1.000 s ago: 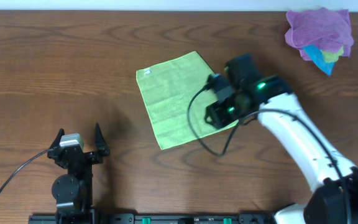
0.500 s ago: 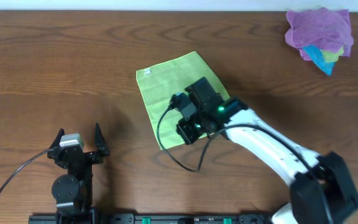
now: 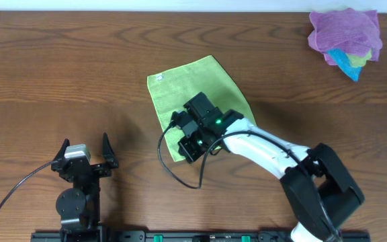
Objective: Fold the cloth
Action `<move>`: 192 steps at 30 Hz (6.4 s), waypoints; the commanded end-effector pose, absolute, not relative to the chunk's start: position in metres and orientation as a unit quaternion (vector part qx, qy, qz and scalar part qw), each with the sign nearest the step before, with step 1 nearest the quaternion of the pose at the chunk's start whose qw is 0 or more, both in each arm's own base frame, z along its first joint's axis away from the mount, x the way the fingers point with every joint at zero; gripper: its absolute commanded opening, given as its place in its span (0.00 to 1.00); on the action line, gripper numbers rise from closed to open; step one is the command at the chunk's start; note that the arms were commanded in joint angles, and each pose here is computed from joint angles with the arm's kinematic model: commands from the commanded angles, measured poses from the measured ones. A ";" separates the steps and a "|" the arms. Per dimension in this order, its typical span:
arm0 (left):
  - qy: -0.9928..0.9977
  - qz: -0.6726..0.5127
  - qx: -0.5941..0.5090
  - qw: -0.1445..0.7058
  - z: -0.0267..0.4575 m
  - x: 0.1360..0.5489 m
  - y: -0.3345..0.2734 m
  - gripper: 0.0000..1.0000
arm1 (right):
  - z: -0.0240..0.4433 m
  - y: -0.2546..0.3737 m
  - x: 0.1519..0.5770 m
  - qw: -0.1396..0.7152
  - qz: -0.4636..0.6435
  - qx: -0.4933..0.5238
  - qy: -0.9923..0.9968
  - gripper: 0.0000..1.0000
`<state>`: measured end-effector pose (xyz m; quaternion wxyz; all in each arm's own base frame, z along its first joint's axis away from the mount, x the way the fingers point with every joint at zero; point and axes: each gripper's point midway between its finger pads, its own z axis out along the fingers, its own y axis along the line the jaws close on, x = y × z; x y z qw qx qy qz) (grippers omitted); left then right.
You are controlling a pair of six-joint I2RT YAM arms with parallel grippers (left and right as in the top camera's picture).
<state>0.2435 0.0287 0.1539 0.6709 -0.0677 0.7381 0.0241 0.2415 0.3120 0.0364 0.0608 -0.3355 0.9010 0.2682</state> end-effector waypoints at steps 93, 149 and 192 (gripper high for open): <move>0.759 0.036 -0.069 0.647 0.135 0.241 0.031 0.95 | 0.034 0.277 0.216 -0.070 0.144 -0.390 0.907 0.02; 0.623 -0.356 -0.405 0.566 0.149 0.245 0.009 0.95 | 0.244 0.132 0.135 0.263 0.172 -0.251 0.915 0.99; 0.842 -0.356 -0.062 0.401 0.164 0.264 -0.090 0.90 | 0.256 0.134 0.158 0.313 0.158 -0.241 0.905 0.99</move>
